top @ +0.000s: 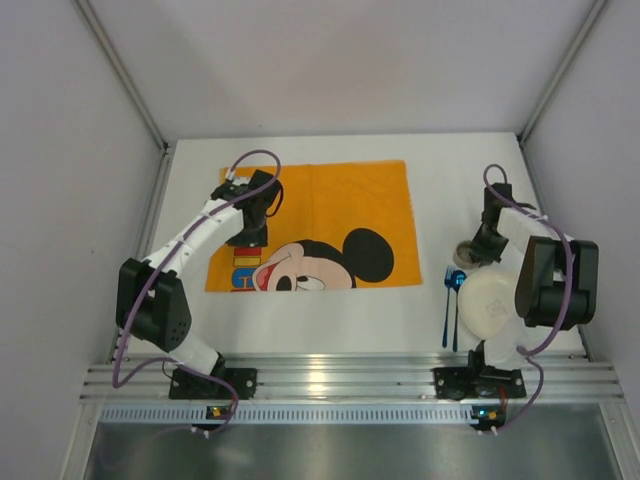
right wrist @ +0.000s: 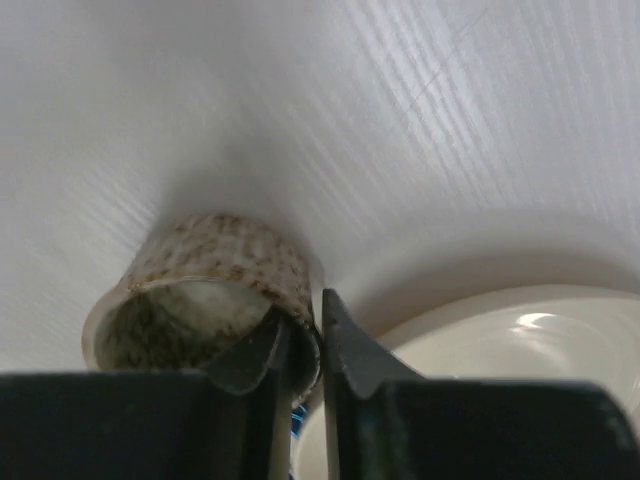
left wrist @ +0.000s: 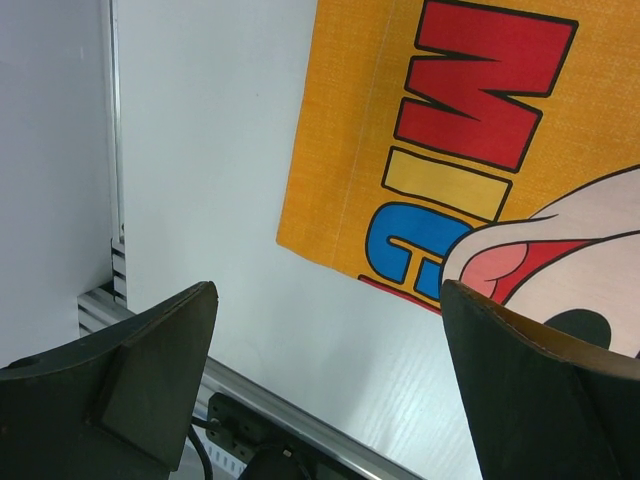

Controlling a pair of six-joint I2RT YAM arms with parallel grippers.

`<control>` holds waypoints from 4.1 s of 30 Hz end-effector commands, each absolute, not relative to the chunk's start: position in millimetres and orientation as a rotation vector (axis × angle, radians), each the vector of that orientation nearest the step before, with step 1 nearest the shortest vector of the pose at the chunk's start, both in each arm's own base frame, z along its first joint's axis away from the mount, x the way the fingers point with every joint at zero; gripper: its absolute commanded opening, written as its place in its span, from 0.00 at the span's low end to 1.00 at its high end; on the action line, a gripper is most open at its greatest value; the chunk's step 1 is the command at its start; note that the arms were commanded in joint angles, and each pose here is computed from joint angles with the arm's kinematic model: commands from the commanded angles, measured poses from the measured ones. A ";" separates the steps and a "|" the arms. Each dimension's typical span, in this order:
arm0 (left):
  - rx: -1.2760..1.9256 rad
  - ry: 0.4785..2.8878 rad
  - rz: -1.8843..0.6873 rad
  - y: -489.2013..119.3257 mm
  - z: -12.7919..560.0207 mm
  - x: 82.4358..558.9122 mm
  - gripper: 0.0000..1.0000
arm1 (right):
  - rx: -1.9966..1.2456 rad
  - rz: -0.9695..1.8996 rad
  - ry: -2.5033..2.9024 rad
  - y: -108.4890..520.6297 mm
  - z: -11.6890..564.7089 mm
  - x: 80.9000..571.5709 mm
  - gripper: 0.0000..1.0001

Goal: Set the dinner table for one person

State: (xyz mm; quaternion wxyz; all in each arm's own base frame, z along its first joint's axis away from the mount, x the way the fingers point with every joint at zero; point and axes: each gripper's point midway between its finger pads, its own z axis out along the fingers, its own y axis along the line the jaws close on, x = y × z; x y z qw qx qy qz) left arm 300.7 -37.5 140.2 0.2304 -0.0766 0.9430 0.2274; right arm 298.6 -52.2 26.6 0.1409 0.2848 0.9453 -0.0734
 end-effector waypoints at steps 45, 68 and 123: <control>-0.202 2.579 0.440 -41.3 162.4 278.6 0.99 | 0.322 0.014 2.292 155.9 210.3 539.6 0.87; -0.028 2.675 0.224 -77.0 126.3 279.9 0.99 | 1.369 0.175 2.383 -83.9 57.0 230.1 0.93; -0.066 2.678 0.239 -72.1 119.4 270.0 0.99 | 1.447 0.345 2.255 -110.2 32.9 274.1 0.81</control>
